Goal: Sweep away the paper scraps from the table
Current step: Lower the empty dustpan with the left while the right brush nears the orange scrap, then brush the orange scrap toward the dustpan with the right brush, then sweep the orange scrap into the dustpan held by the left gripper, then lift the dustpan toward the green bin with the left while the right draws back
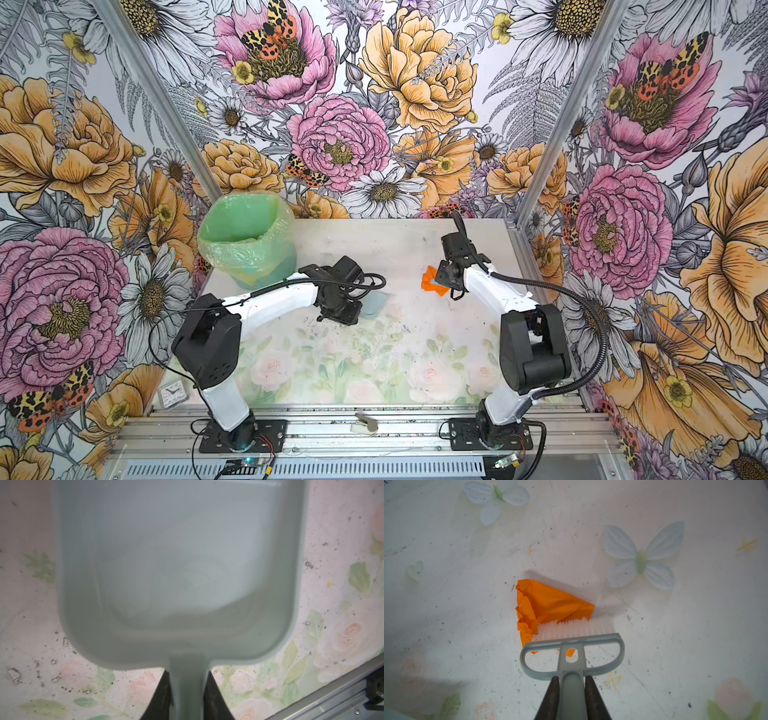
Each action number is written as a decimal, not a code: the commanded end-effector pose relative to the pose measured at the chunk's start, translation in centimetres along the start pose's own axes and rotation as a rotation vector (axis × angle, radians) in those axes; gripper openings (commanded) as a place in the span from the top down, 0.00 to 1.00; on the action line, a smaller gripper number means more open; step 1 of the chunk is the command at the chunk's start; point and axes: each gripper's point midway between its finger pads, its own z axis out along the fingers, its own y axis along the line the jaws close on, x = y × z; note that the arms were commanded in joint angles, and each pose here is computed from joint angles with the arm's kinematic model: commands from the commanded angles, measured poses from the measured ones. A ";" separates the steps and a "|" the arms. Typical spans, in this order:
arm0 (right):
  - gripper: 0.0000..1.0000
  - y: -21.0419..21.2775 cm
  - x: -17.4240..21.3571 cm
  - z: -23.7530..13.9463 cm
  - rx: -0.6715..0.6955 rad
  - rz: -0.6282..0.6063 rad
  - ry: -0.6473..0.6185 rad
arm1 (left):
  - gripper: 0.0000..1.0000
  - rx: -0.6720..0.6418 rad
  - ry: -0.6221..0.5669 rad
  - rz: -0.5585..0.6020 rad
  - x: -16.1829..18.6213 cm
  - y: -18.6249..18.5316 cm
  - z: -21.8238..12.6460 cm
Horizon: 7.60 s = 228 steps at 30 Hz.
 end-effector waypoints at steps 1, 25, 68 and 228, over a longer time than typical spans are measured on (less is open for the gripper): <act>1.00 1.8 1.0 -1.7 -0.109 0.012 0.023 | 0.85 -0.011 -0.012 -0.019 -0.1 0.3 0.9; 1.00 -6.0 -5.2 -2.5 0.222 -0.010 -0.167 | 0.85 0.018 -0.003 -0.032 0.5 -1.7 3.2; 1.00 3.3 -4.1 -1.5 0.016 -0.179 -0.122 | 0.85 -0.051 -0.004 -0.060 1.8 -1.2 4.2; 1.00 9.5 -1.6 -9.3 -0.377 -0.186 -0.202 | 0.83 -0.038 -0.731 -0.322 -5.6 11.6 -27.3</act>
